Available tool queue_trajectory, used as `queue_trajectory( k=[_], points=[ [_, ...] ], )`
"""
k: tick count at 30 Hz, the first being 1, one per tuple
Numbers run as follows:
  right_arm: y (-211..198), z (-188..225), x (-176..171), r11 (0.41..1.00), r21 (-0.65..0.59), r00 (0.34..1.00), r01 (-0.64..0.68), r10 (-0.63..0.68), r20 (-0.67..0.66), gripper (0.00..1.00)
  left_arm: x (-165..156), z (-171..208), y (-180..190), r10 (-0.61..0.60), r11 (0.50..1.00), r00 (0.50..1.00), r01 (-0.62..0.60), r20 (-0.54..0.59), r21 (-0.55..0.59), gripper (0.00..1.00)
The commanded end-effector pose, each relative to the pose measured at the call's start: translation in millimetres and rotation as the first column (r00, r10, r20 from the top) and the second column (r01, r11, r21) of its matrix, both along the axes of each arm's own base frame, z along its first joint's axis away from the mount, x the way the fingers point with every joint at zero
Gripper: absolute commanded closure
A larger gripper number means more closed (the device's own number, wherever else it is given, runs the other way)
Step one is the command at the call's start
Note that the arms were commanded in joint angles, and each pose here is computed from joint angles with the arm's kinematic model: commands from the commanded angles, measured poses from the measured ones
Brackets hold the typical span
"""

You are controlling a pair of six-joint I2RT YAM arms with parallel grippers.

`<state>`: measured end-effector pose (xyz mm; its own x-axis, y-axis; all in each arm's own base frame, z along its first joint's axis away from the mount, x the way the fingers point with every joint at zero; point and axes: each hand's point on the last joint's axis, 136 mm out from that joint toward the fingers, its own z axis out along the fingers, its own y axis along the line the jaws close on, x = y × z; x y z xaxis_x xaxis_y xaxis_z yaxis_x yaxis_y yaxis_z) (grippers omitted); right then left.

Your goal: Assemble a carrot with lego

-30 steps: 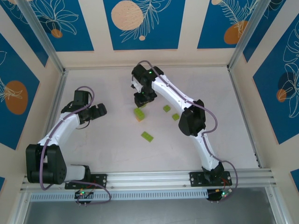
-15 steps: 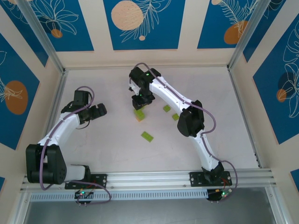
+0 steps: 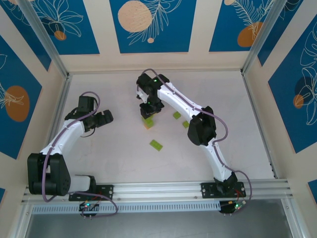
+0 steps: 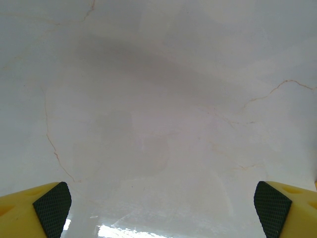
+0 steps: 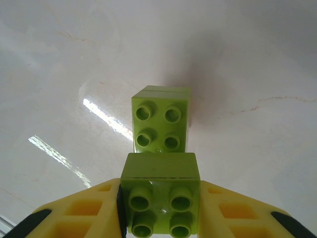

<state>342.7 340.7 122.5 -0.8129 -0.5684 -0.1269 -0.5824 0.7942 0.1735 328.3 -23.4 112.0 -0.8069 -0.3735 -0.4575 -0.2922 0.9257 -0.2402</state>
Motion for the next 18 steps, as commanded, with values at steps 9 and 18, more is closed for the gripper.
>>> queue_trajectory(
  k=[9, 18],
  points=[
    [6.2, -26.0, -15.1, 1.000, -0.026, 0.997, -0.004, 0.002, -0.078, 0.64, 2.2, 9.8, 3.2, 0.006, 1.000, 1.000, -0.006, 0.019, -0.010, 0.02],
    [3.9, -33.8, -18.2, 0.999, -0.054, 0.996, -0.004, 0.000, -0.090, 0.65, 2.2, 9.7, 3.1, 0.007, 1.000, 1.000, -0.007, 0.019, -0.011, 0.02]
  ],
)
